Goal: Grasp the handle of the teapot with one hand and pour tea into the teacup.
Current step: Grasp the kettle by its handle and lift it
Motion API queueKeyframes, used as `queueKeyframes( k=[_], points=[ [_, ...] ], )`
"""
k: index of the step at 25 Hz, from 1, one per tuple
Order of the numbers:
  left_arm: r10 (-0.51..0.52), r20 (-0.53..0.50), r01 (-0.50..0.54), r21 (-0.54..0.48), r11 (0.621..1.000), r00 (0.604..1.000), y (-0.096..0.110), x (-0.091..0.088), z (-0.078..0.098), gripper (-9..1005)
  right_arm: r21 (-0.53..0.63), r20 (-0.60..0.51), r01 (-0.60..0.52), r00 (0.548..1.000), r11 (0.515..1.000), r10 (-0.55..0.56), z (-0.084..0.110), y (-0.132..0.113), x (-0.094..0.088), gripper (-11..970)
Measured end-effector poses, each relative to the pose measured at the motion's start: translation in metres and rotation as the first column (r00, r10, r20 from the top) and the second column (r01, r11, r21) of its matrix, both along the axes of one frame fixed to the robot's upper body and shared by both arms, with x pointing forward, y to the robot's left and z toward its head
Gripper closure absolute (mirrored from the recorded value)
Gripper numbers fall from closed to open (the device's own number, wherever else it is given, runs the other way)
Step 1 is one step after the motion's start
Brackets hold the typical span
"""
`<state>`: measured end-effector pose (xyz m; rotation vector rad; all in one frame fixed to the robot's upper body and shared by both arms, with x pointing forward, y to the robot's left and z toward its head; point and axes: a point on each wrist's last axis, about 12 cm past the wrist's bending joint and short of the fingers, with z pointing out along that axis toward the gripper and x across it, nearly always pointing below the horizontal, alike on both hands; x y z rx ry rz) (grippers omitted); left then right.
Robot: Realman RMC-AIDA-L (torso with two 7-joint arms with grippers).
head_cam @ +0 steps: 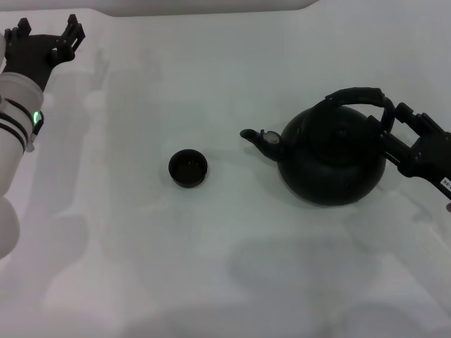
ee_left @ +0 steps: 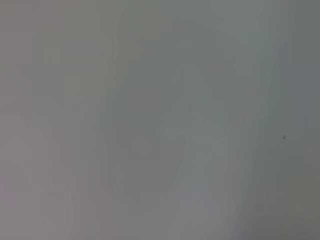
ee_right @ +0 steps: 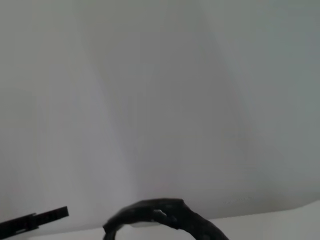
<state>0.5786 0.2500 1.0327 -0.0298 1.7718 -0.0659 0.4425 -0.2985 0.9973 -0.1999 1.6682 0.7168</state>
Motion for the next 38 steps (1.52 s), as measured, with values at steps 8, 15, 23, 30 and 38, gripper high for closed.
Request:
queueKeyframes(
  k=[8, 15, 23, 30, 38],
  points=[
    [0.002, -0.001, -0.002, 0.0, 1.0, 1.0, 0.0, 0.0, 0.0, 138, -0.007, -0.004, 0.011, 1.0, 1.0, -0.011, -0.001, -0.001, 0.001, 348],
    [0.007, -0.007, -0.007, 0.0, 1.0, 1.0, 0.002, -0.003, -0.002, 138, 0.005, 0.008, 0.029, 1.0, 1.0, -0.029, 0.001, -0.001, 0.005, 510],
    [0.007, -0.009, -0.007, 0.001, 1.0, 1.0, 0.003, -0.004, -0.003, 138, 0.009, 0.022, 0.031, 0.999, 0.999, -0.031, 0.004, 0.0, 0.008, 747],
    [-0.012, -0.014, 0.012, 0.004, 1.0, 1.0, -0.002, -0.006, -0.005, 137, -0.009, 0.082, -0.03, 0.996, 1.0, 0.031, 0.014, 0.011, 0.026, 763],
    [-0.009, -0.014, 0.009, 0.003, 1.0, 1.0, -0.001, -0.007, -0.005, 137, -0.08, 0.162, -0.08, 0.982, 0.994, 0.092, 0.025, 0.03, 0.051, 764]
  ],
)
